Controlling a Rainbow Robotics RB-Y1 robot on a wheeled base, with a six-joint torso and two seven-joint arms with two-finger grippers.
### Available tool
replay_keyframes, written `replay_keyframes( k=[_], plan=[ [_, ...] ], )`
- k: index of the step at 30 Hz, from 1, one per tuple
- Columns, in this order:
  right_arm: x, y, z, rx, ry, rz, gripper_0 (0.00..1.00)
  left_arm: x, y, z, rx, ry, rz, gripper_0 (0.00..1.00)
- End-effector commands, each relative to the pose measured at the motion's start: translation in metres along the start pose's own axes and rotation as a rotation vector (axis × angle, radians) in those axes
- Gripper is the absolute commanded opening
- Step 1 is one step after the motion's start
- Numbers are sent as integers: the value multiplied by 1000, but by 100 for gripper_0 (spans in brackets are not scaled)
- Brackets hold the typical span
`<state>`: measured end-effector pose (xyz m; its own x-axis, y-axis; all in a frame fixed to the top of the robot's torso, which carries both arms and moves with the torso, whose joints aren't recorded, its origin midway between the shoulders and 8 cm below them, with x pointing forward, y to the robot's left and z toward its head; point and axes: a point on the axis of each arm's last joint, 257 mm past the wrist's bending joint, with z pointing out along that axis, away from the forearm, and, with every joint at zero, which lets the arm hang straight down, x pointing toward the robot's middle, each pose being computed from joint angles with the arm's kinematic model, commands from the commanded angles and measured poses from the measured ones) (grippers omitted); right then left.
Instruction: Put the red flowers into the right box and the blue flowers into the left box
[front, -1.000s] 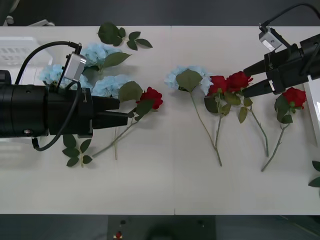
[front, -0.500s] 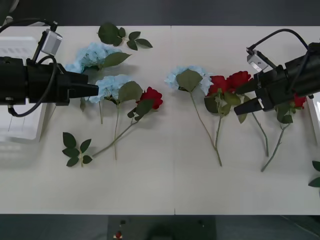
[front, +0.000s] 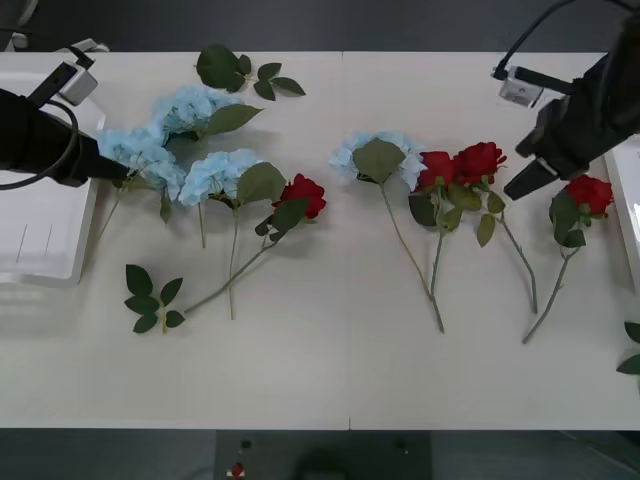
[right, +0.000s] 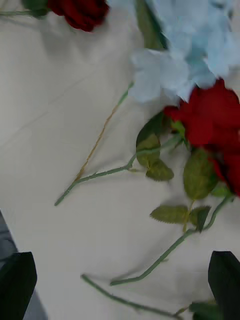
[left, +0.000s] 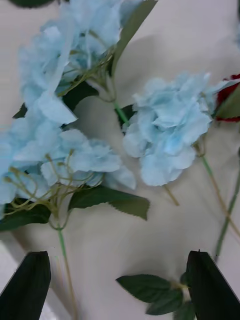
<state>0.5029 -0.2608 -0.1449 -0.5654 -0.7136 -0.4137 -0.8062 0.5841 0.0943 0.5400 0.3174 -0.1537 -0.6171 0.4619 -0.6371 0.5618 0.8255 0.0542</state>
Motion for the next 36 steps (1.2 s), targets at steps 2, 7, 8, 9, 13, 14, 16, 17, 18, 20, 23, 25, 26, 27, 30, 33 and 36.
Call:
replay_keyframes(
  k=[2, 7, 8, 9, 13, 14, 16, 17, 18, 20, 23, 25, 26, 27, 30, 33, 36],
  plan=[
    [36, -37, -24, 109, 44, 362, 100, 4, 25, 7, -95, 29, -23, 78],
    [66, -62, -15, 139, 24, 665, 100, 17, 38, 29, -162, 66, -16, 78],
    [73, -68, -13, 150, 18, 712, 100, 19, 37, 36, -165, 69, -20, 78],
    [81, -75, -10, 167, 13, 758, 100, 22, 37, 41, -172, 73, -21, 78],
    [110, -95, 2, 208, -16, 872, 100, 24, 37, 55, -202, 84, 8, 79],
    [119, -101, 6, 222, -23, 888, 100, 25, 37, 59, -212, 88, 21, 79],
    [131, -107, 12, 237, -32, 904, 100, 27, 35, 65, -222, 91, 35, 79],
    [136, -109, 15, 246, -39, 910, 100, 30, 35, 69, -222, 94, 33, 79],
    [139, -109, 18, 246, -38, 911, 100, 31, 34, 72, -221, 94, 32, 79],
    [152, -112, 26, 259, -35, 917, 100, 36, 33, 81, -220, 94, 22, 79],
    [166, -115, 33, 278, -29, 921, 100, 42, 33, 90, -217, 96, 6, 79],
    [173, -117, 37, 292, -31, 920, 100, 43, 32, 94, -216, 97, 0, 79],
    [178, -119, 39, 299, -31, 925, 100, 43, 33, 95, -218, 98, -2, 79],
    [181, -120, 42, 304, -35, 928, 100, 43, 32, 96, -218, 97, -5, 79],
    [189, -123, 55, 324, -45, 925, 100, 44, 36, 98, -230, 91, -11, 79],
    [191, -126, 63, 337, -55, 924, 100, 45, 39, 101, -241, 86, -14, 79],
    [193, -128, 70, 350, -46, 919, 100, 47, 41, 105, -249, 86, -18, 79]
  ],
)
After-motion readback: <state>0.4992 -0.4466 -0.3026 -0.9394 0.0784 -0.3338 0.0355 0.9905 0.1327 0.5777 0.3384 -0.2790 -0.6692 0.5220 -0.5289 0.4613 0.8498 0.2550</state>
